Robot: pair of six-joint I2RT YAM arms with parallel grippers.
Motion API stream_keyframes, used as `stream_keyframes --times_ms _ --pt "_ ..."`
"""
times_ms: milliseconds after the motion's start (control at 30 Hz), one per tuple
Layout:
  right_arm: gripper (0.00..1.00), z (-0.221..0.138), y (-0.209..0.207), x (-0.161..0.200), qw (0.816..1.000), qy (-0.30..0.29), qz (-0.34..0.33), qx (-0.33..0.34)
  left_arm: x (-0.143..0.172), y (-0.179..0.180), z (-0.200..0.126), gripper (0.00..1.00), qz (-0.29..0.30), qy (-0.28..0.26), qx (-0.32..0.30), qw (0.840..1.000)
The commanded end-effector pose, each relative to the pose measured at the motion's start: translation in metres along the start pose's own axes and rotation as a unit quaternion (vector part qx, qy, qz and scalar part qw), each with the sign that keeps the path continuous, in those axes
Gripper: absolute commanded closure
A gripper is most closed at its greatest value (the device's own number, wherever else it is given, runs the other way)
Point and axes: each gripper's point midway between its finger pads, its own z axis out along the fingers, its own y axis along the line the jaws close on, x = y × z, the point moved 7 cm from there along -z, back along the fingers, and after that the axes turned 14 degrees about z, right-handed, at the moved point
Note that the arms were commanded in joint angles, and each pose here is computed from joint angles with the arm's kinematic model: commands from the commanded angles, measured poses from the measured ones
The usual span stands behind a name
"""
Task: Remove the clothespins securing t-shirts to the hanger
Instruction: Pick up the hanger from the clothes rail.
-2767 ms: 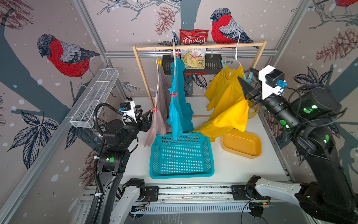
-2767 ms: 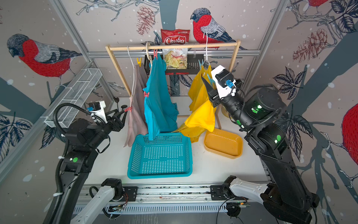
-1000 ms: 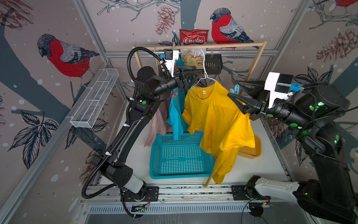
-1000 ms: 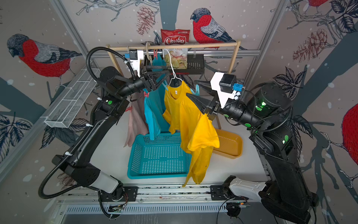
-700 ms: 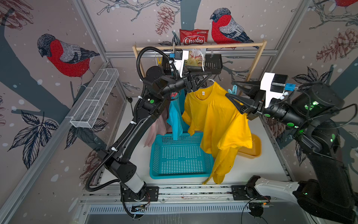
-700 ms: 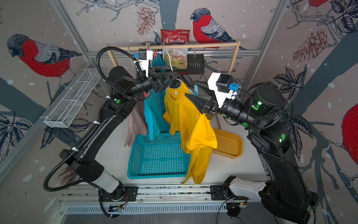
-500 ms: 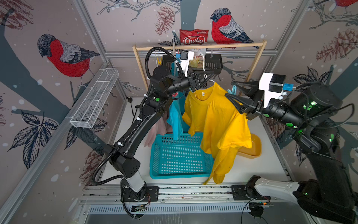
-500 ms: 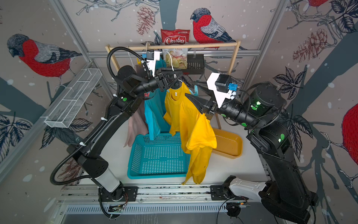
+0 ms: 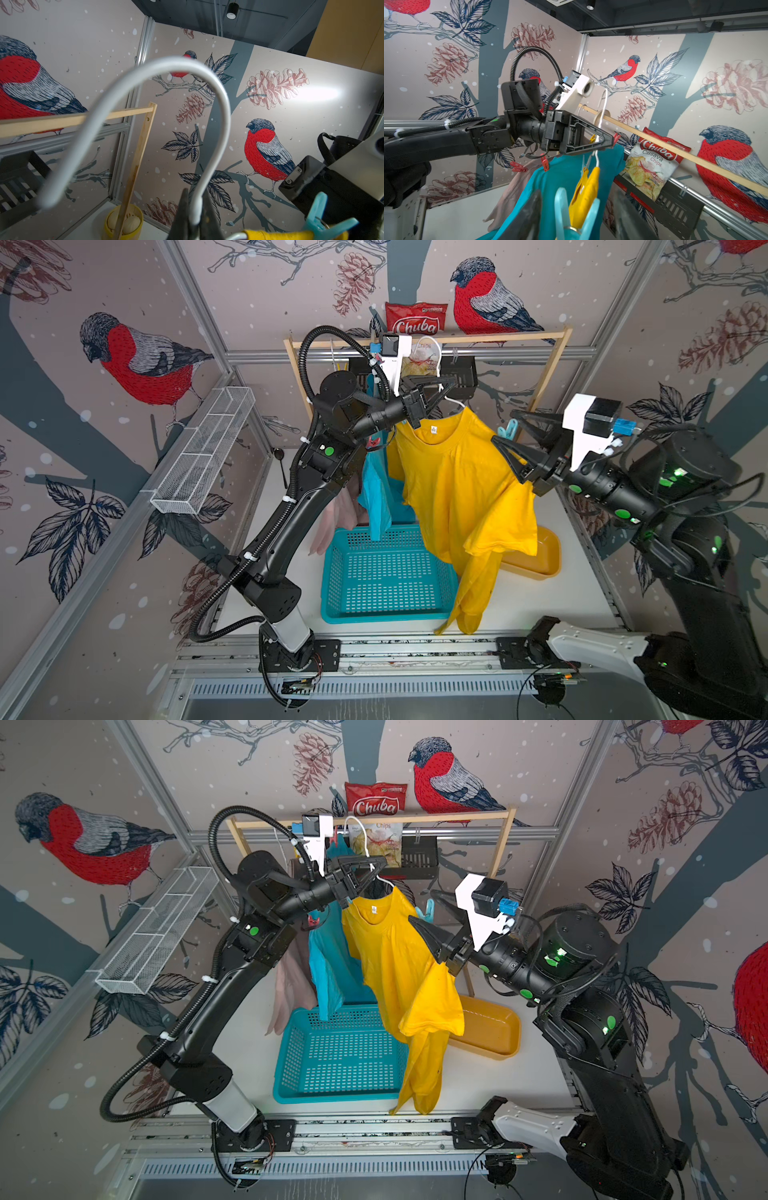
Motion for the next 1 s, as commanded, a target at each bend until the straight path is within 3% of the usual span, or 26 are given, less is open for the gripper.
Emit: stream_keyframes --times_ms 0,367,667,967 --pt "0.0 -0.008 -0.007 -0.015 0.998 -0.043 0.022 0.039 -0.013 -0.002 -0.001 1.0 0.048 -0.004 -0.061 0.997" --pt "0.0 -0.038 -0.028 -0.022 0.982 -0.058 0.069 0.169 -0.077 -0.042 -0.022 1.0 0.109 -0.064 -0.166 0.978" --pt "0.0 -0.046 -0.016 -0.012 0.989 -0.036 0.085 0.12 -0.121 -0.066 -0.065 1.0 0.119 -0.111 -0.186 0.969" --pt "0.0 -0.047 -0.017 -0.001 0.988 -0.022 0.091 0.126 -0.176 -0.105 -0.134 1.0 0.153 -0.175 -0.195 0.953"
